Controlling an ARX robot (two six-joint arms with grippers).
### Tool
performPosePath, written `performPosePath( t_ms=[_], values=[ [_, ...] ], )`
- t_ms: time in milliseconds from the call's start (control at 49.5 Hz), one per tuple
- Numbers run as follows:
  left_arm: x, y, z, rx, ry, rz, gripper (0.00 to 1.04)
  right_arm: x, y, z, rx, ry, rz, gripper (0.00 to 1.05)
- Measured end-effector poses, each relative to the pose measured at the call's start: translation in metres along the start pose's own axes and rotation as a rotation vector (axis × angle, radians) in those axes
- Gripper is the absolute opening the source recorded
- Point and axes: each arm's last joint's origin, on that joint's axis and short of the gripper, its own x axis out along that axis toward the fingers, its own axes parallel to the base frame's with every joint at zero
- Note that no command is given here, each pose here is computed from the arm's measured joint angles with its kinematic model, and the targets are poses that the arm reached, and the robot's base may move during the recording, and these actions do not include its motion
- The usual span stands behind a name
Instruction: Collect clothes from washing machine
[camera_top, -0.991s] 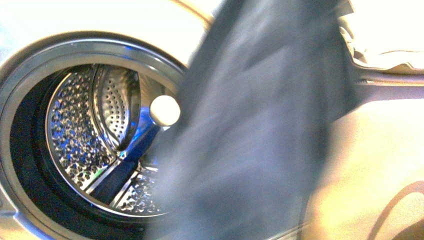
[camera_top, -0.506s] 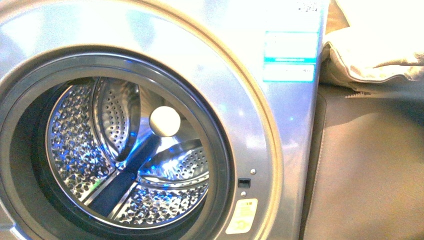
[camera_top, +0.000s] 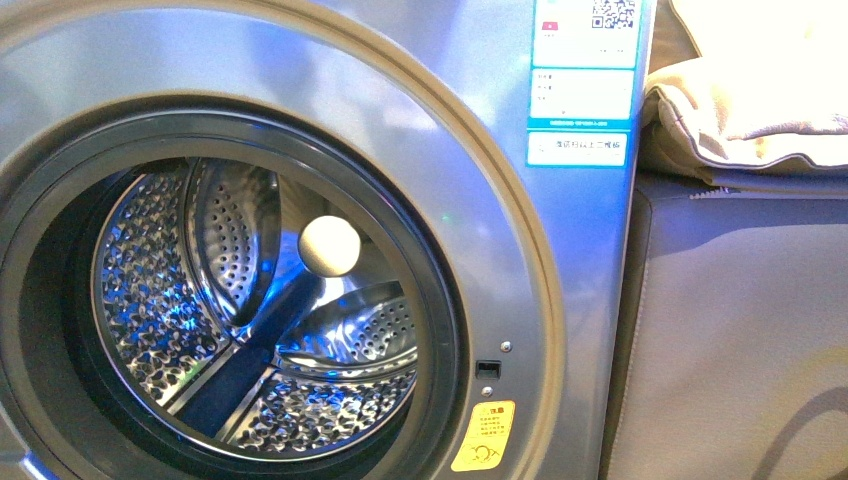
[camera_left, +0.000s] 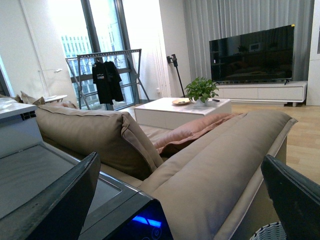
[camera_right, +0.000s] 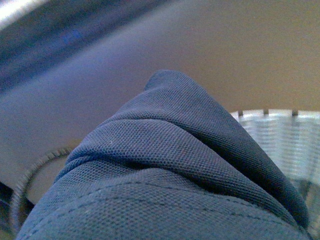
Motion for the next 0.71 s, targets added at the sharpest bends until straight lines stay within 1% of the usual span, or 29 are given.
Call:
performPosePath(
  t_ms=[40,61,101,142,202,243,344,404,445,526,607,708],
  values=[
    [0.000,0.000,0.000,0.000,0.000,0.000,0.98,0.003,-0.005,-0.017,0.020,0.052,-0.014,0.27],
    [0.000,0.000,0.000,0.000,0.000,0.000,0.98,0.003,-0.006,-0.021,0.026,0.066,-0.016,0.29],
    [0.000,0.000,0.000,0.000,0.000,0.000,0.98,0.006,-0.010,-0.036,0.056,0.120,-0.025,0.36],
    [0.000,0.000,0.000,0.000,0.000,0.000,0.98,0.009,-0.013,-0.055,0.097,0.194,-0.028,0.46],
    [0.000,0.000,0.000,0.000,0.000,0.000,0.98,0.011,-0.015,-0.069,0.168,0.266,-0.025,0.56],
    [0.000,0.000,0.000,0.000,0.000,0.000,0.98,0.012,-0.016,-0.075,0.207,0.297,-0.020,0.62],
    [0.000,0.000,0.000,0.000,-0.001,0.000,0.98,0.011,-0.016,-0.089,0.395,0.388,-0.012,0.79],
    [0.000,0.000,0.000,0.000,-0.001,0.001,0.98,0.010,-0.015,-0.090,0.474,0.400,-0.014,0.90],
    [0.000,0.000,0.000,0.000,-0.001,0.000,0.98,0.009,-0.011,-0.086,0.510,0.387,-0.010,0.99],
    [0.000,0.000,0.000,0.000,-0.001,0.000,0.98,0.003,0.002,-0.072,0.466,0.303,0.029,0.97],
    [0.000,0.000,0.000,0.000,-0.001,0.000,0.98,-0.004,0.020,-0.055,0.375,0.197,0.078,0.97],
    [0.000,0.000,0.000,0.000,-0.001,0.000,0.98,-0.016,0.053,-0.026,0.187,0.018,0.183,0.97]
  ],
)
